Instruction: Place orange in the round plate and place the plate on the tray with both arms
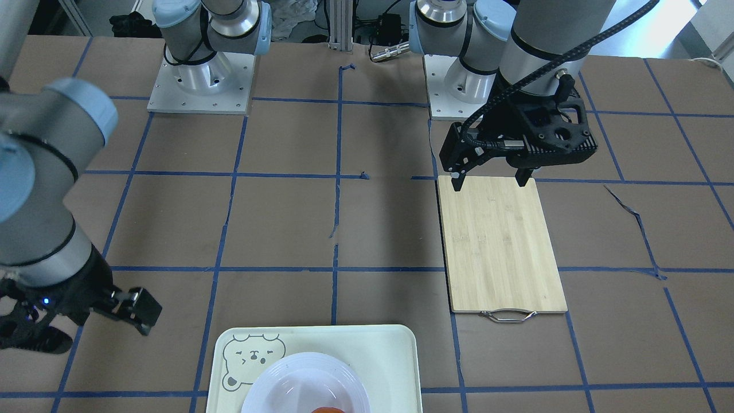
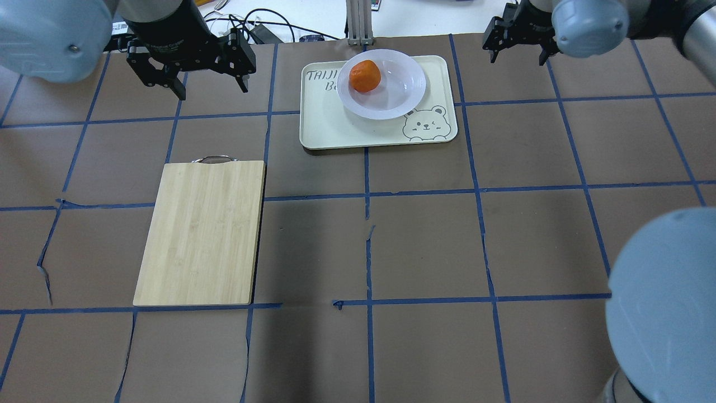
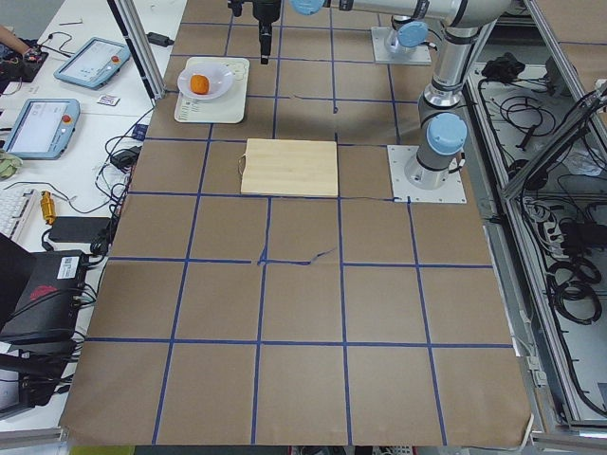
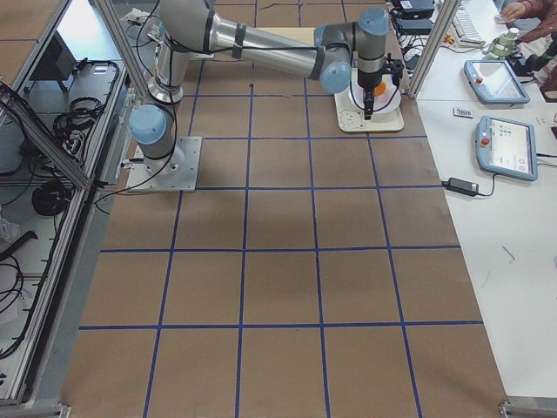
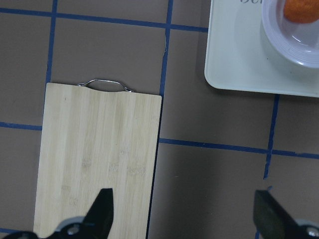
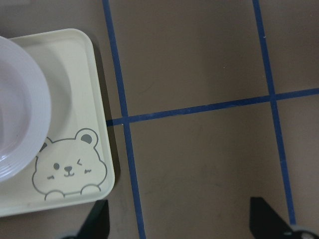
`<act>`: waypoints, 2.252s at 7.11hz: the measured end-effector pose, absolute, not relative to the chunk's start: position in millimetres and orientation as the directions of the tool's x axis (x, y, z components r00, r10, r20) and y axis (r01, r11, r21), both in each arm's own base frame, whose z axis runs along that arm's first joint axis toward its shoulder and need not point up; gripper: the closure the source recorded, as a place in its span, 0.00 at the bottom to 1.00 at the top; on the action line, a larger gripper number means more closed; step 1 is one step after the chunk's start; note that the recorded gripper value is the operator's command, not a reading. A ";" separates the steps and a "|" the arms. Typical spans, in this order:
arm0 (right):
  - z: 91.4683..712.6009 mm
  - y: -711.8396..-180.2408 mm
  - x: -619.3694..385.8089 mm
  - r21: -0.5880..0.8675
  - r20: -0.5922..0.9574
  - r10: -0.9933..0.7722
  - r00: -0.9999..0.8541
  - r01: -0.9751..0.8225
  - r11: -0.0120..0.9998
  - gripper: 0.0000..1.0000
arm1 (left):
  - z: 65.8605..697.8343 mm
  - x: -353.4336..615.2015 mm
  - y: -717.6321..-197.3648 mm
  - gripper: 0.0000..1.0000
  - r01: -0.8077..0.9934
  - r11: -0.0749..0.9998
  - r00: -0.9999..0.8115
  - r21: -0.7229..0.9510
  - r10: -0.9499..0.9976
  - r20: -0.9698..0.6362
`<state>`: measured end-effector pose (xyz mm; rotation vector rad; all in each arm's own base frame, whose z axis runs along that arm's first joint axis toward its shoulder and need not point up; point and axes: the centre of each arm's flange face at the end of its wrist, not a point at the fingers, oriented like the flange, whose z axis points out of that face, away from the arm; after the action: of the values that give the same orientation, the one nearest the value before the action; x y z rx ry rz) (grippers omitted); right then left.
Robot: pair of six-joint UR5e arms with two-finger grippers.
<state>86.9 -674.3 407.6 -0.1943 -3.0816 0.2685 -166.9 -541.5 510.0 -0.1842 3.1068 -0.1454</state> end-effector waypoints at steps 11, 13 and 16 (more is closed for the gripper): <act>506.0 -545.7 123.5 -0.082 0.002 0.022 -1.000 0.022 0.996 0.00 | 510.1 -167.5 -541.2 0.00 -0.115 0.989 -0.993 -0.094 -0.118 -0.022; 506.8 -532.7 122.7 -0.082 0.011 0.026 -1.000 0.025 0.996 0.00 | 509.5 -167.7 -541.3 0.00 -0.115 0.989 -0.993 -0.093 -0.117 -0.022; 502.4 -527.2 124.5 -0.072 0.003 0.026 -1.000 0.025 0.997 0.00 | 508.8 -166.7 -541.3 0.00 -0.117 0.989 -0.993 -0.091 -0.119 -0.022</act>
<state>124.5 -527.2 502.4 -0.0402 -3.1357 0.1131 -166.7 -541.3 508.8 -0.1841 3.1052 -0.1399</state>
